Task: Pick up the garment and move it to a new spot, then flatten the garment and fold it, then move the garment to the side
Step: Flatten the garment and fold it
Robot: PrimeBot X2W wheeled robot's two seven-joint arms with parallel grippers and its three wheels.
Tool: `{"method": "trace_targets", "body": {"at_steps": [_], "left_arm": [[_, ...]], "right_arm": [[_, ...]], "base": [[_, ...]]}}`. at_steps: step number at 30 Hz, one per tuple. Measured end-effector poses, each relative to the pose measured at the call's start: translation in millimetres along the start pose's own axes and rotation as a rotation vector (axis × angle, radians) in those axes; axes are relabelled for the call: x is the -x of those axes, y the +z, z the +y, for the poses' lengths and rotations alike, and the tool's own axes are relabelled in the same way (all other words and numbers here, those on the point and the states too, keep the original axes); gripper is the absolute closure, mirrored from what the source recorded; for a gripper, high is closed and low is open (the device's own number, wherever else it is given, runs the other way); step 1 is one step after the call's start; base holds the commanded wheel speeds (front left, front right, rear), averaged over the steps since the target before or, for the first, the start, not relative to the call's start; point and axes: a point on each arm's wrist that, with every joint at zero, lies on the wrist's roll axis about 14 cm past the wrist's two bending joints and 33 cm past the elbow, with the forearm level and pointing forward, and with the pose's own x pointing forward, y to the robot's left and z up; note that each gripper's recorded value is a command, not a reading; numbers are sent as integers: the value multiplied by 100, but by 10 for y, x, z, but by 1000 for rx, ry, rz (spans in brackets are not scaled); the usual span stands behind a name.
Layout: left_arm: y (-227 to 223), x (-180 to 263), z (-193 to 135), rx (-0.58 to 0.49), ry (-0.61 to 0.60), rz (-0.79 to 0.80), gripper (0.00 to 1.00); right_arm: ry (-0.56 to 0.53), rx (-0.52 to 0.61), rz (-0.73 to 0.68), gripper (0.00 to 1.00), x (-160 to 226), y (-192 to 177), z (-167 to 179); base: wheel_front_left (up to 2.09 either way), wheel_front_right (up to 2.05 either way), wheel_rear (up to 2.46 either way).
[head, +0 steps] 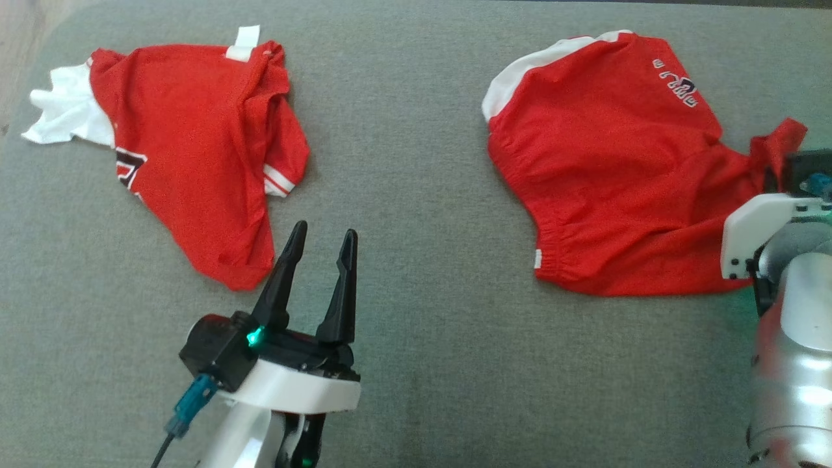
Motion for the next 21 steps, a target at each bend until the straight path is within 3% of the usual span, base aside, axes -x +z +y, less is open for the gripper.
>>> {"method": "trace_targets", "body": {"at_steps": [2, 3, 10, 21], "left_arm": [[-1, 6, 32, -2, 9, 1, 0], [1, 6, 42, -3, 12, 1, 0], [36, -27, -12, -5, -7, -10, 0], [132, -153, -309, 9, -101, -46, 0]], "right_arm": [[13, 11, 51, 100, -35, -95, 60], [14, 11, 70, 0, -39, -145, 68], [21, -17, 65, 0, 25, -269, 57], [7, -235, -281, 0, 360, 223, -140]], "base": [[0, 0, 0], [0, 0, 0], [0, 0, 0], [0, 0, 0]]}}
